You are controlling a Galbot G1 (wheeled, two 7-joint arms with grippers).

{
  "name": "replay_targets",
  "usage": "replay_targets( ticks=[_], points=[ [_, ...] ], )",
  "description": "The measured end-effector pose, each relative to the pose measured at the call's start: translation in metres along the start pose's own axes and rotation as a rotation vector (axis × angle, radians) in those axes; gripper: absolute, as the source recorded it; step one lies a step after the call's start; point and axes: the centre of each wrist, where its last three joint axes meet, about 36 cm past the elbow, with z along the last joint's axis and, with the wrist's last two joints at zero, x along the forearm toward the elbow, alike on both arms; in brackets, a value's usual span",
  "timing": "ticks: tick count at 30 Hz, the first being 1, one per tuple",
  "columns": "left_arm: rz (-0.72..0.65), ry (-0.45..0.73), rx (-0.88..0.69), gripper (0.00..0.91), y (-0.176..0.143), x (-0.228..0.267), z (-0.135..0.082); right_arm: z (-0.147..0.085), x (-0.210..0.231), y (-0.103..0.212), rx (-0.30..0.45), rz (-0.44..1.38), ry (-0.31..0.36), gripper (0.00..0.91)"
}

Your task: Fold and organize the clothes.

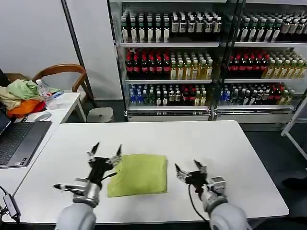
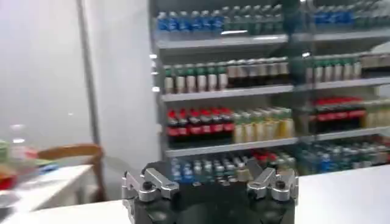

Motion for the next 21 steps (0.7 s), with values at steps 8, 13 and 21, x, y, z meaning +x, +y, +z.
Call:
replay_targets(
  ticks=[8, 13, 21],
  points=[
    [-0.061, 0.004, -0.021, 0.907, 0.026, 0.010, 0.008, 0.015, -0.033, 0.015, -0.089, -0.085, 0.114, 0.907],
    [-0.080, 0.010, -0.036, 0.907, 0.033, 0.011, 0.014, 0.020, -0.043, 0.019, -0.139, -0.112, 0.155, 0.907],
    [-0.098, 0.025, -0.051, 0.907, 0.040, 0.012, 0.023, 0.021, -0.054, 0.023, -0.188, -0.139, 0.182, 0.151]
  ],
)
